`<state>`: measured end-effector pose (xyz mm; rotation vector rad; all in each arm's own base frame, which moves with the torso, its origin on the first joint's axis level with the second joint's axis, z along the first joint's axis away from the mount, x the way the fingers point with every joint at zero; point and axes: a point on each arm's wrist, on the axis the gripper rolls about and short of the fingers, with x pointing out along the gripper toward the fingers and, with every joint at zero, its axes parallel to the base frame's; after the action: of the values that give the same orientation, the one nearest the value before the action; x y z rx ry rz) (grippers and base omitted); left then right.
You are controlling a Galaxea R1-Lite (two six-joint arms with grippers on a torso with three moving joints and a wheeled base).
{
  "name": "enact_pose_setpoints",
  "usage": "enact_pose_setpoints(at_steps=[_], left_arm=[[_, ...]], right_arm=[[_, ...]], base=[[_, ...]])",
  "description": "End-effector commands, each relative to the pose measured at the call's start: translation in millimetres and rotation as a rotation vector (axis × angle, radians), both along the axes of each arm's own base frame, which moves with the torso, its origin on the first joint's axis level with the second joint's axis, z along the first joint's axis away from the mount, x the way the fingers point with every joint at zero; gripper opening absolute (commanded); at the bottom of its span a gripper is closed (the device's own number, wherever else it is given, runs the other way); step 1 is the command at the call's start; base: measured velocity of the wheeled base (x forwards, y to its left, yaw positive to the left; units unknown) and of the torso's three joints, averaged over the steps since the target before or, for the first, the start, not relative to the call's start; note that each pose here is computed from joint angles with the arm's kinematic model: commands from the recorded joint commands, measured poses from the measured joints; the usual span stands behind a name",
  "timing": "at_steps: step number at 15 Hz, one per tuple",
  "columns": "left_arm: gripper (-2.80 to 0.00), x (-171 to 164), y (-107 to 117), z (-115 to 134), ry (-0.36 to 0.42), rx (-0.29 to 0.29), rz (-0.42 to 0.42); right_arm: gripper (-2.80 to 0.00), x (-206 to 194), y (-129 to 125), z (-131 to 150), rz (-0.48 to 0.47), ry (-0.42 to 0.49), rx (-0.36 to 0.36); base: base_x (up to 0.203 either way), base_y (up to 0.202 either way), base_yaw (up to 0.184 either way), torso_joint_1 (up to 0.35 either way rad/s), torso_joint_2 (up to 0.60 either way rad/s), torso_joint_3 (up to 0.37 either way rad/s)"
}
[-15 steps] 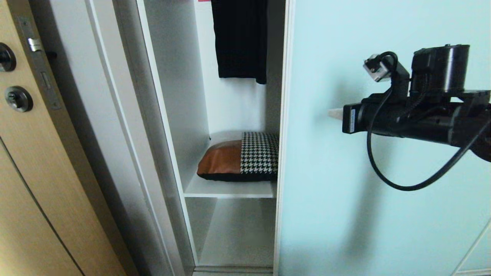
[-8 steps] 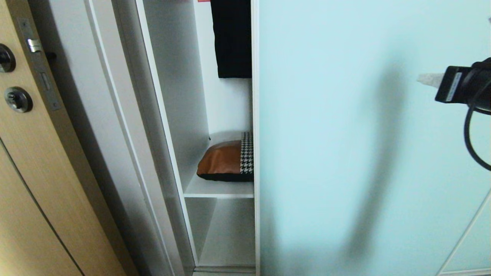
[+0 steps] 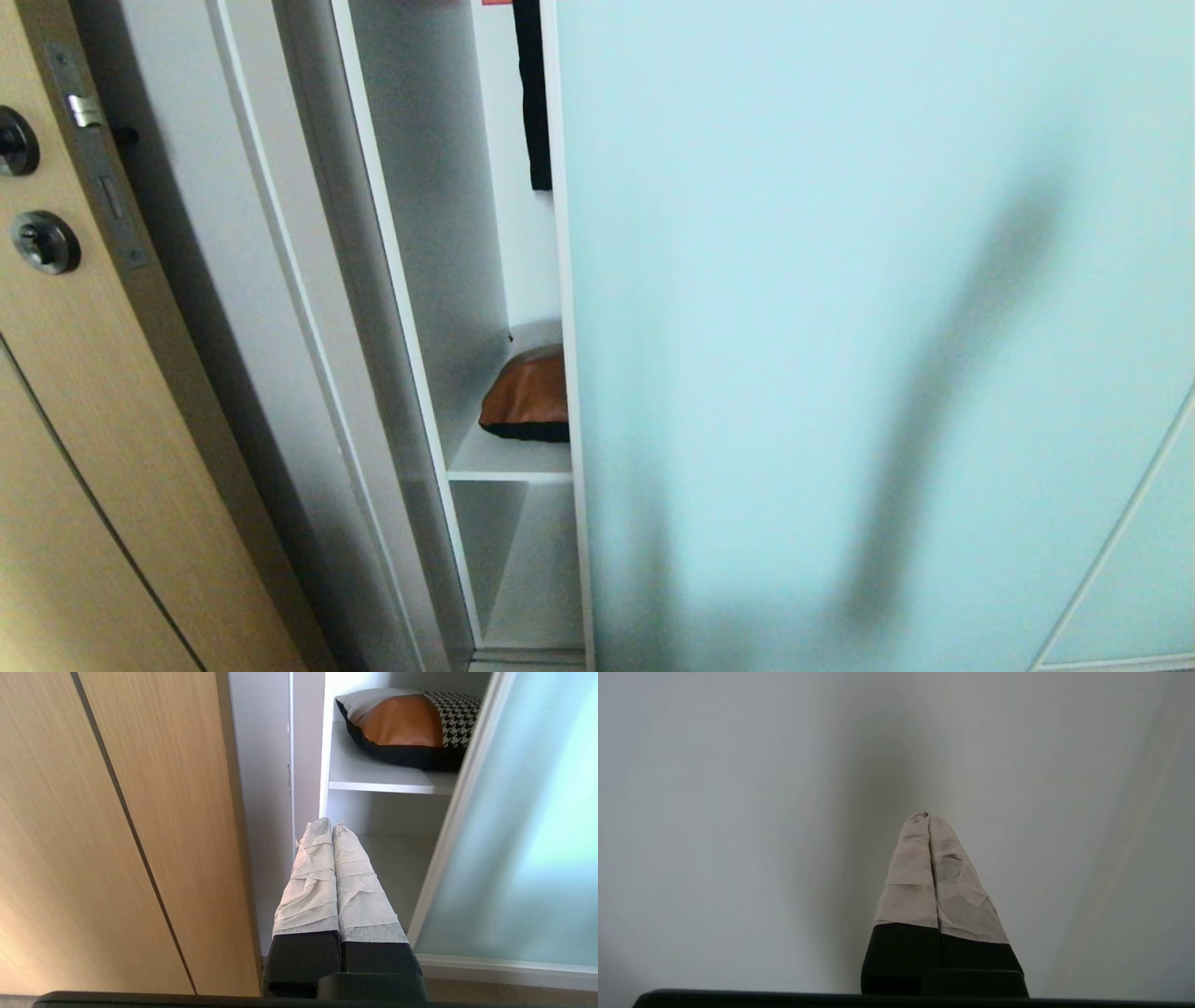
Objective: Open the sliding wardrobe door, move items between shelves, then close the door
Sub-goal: Close the door
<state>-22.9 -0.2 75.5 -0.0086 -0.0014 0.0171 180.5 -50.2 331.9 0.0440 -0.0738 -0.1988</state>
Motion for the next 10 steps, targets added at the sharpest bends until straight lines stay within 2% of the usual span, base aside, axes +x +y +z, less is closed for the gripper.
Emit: enact_pose_setpoints(at_steps=[1,5,10], left_arm=[[-2.80,0,0,0,0.003,-0.001,0.001],[-2.80,0,0,0,0.003,-0.001,0.001],[-2.80,0,0,0,0.003,-0.001,0.001]], right_arm=[[-2.80,-11,-9,-5,-0.068,0.001,0.003],[-2.80,-1,-35,-15,-0.185,0.041,0.021],[-2.80,40,-97,-39,-0.369,0.056,0.034]], base=[[0.000,0.000,0.000,0.000,0.00,0.000],[0.000,0.000,0.000,0.000,0.00,0.000],[0.000,0.000,0.000,0.000,0.00,0.000]])
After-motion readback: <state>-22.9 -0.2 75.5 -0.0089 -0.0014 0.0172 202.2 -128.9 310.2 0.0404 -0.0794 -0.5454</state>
